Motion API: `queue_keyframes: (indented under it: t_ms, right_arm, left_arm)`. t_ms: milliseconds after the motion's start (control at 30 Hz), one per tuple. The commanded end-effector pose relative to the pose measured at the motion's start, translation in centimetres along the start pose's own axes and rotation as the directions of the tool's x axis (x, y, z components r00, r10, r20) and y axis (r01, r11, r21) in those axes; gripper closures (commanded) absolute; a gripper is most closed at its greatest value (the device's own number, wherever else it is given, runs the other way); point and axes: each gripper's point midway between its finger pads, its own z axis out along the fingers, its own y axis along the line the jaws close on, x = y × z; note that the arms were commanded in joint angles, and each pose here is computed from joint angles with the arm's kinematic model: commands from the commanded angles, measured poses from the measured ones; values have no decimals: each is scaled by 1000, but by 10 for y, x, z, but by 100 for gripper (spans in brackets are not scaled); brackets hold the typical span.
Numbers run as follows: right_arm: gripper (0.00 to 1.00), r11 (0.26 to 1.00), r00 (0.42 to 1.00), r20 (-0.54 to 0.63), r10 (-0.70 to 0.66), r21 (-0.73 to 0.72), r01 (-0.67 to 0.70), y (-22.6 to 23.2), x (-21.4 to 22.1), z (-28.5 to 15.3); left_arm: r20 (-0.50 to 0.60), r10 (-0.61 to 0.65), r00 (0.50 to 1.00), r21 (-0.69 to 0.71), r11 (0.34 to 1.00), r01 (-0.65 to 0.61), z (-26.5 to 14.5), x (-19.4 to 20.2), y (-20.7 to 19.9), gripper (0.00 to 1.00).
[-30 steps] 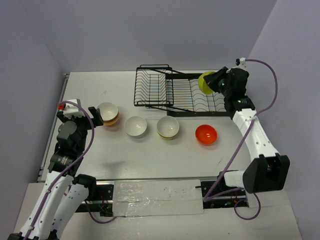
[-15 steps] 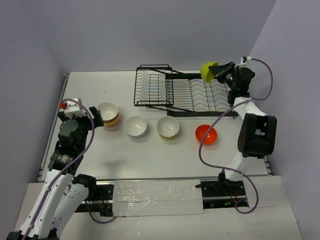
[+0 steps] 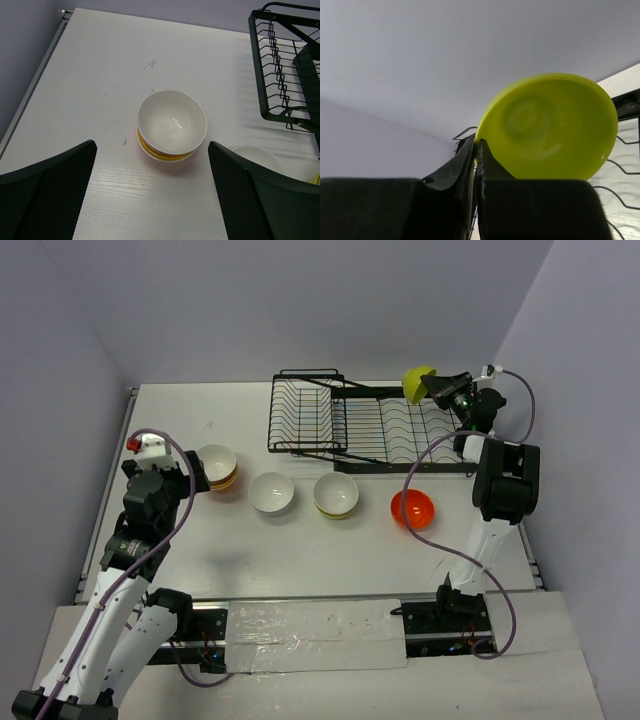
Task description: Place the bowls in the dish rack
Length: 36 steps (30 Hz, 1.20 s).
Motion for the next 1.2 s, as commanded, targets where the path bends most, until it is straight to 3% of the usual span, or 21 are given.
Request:
queue_keyframes:
  t_ms: [0, 433, 1167]
  right_arm:
    - [100, 984, 994, 87, -67, -159, 81, 37, -31, 5]
    - [100, 990, 990, 140, -22, -132, 41, -15, -43, 7]
    - [100, 989, 978, 193, 82, -138, -56, -63, -35, 0]
  left_arm:
    - [65, -22, 998, 4, 1000, 22, -3, -27, -3, 1]
    - [38, -1, 999, 18, 1000, 0, 0, -30, -7, 1]
    - [31, 1, 1000, 34, 999, -2, -5, -40, -11, 1]
